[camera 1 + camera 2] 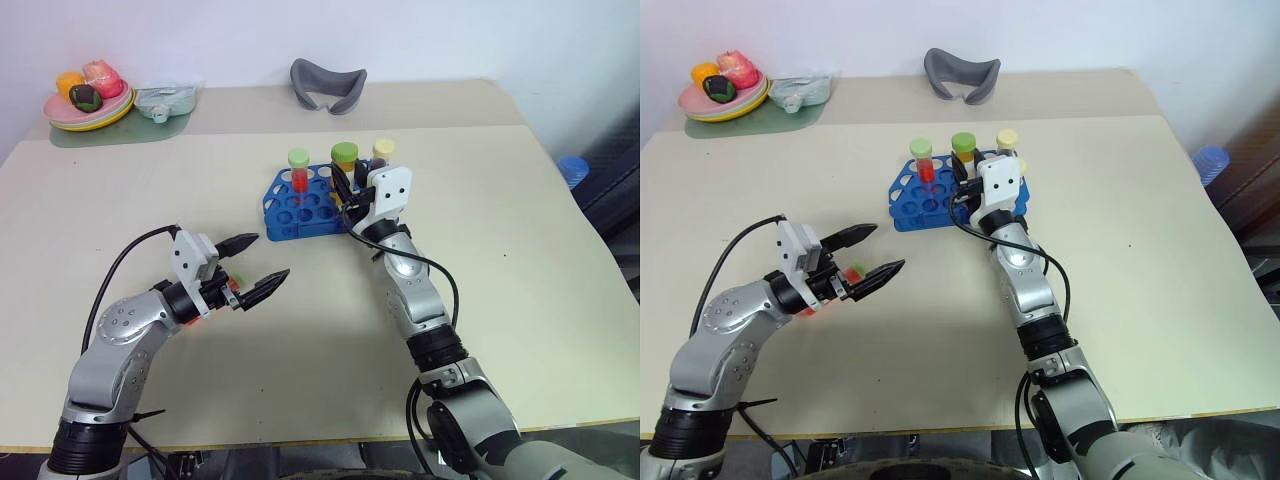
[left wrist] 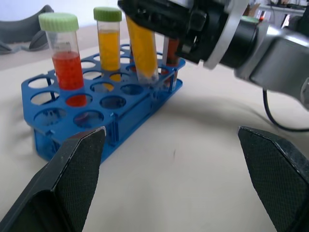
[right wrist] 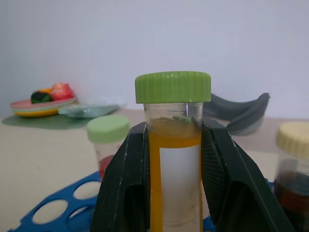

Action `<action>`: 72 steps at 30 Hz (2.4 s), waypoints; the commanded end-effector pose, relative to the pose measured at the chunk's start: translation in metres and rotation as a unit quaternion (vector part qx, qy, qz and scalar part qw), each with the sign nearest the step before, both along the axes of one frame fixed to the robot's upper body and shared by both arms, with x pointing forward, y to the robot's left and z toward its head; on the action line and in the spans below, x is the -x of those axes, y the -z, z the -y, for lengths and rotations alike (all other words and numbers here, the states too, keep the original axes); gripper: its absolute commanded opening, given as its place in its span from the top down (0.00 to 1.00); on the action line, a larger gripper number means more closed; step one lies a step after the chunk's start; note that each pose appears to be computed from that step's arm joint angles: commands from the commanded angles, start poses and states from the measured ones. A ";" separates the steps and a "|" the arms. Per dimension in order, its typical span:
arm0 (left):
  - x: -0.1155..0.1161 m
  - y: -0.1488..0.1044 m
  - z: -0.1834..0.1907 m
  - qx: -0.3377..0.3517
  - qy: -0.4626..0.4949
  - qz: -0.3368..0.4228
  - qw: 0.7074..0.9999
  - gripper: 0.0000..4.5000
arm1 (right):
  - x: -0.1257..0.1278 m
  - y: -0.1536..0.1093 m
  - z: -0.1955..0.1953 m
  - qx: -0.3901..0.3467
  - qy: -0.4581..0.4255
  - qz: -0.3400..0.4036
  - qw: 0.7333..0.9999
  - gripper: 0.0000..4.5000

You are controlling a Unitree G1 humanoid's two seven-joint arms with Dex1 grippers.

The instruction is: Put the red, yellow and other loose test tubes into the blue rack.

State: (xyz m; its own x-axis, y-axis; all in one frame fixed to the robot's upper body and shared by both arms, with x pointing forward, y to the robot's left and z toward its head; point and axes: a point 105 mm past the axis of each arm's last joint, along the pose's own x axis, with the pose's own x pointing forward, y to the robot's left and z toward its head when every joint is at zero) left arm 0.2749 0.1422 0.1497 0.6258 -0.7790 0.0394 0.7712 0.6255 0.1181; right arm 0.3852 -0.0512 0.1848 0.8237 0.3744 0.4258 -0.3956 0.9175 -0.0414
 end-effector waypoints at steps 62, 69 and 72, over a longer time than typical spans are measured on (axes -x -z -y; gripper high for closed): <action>-0.016 0.007 -0.043 -0.390 -0.127 -0.320 0.854 0.00 | 0.127 0.005 0.020 0.346 -0.332 -0.035 0.877 0.02; -0.024 0.019 -0.040 -0.406 -0.113 -0.320 0.849 0.00 | 0.126 0.007 0.018 0.346 -0.330 -0.033 0.878 0.02; -0.027 0.021 -0.041 -0.413 -0.113 -0.318 0.846 0.06 | 0.125 0.007 0.017 0.345 -0.327 -0.032 0.879 0.01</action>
